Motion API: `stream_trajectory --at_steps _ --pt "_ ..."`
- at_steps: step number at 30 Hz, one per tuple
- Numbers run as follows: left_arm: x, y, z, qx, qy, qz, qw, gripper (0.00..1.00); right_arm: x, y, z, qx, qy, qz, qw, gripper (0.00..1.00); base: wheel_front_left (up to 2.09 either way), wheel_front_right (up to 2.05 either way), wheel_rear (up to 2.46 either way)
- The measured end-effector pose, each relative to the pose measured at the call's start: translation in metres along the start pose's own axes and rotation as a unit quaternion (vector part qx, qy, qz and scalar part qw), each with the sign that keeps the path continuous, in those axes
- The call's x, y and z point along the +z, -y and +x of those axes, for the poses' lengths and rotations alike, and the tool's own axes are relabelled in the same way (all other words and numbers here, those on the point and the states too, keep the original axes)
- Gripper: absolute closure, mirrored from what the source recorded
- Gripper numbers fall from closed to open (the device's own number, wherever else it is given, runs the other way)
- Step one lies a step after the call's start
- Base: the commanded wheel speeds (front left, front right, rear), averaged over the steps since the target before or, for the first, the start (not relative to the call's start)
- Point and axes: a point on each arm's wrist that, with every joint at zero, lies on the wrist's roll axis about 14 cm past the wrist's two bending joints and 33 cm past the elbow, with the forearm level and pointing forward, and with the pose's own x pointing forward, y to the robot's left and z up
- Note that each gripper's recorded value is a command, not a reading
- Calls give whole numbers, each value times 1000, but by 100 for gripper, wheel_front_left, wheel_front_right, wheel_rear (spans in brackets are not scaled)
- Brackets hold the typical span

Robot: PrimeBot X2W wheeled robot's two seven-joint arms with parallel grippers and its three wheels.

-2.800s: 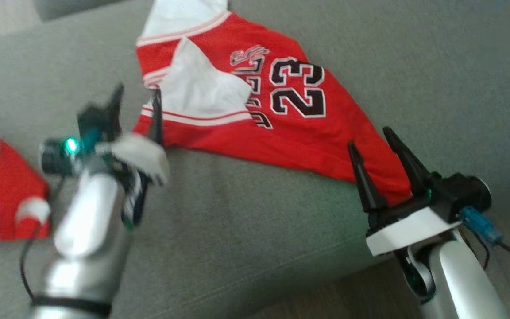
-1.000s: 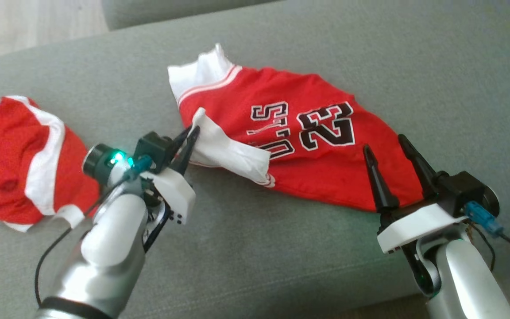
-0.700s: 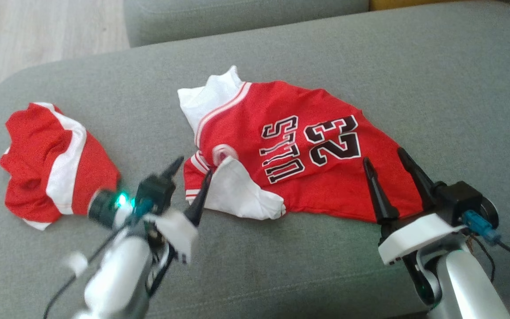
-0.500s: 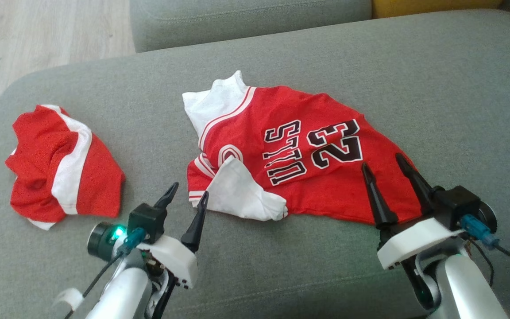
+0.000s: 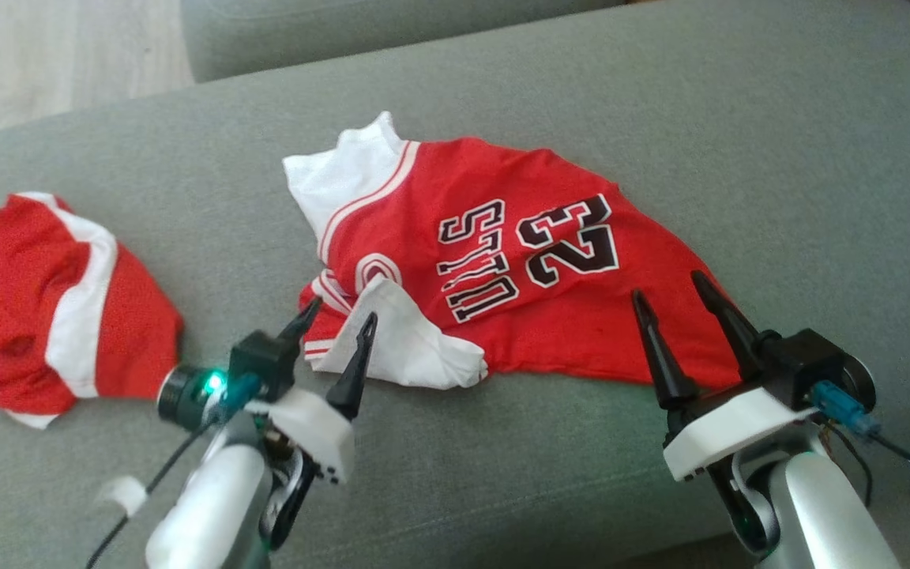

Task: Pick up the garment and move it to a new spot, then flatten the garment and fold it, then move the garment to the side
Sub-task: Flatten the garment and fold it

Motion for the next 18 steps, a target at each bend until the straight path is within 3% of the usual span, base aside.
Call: stream_trajectory --at_steps 16,17,18 --pt "-21 17 36 -51 -50 8 997 0 -17 19 -4 -28 -25 -1 999 0 0 0 0" --pt "-23 17 37 -52 -52 7 997 31 -17 19 -4 -28 -25 -1 999 0 0 0 0" --pt "-24 16 37 -51 -54 7 997 69 -18 19 -4 -28 -26 -1 999 0 0 0 0"
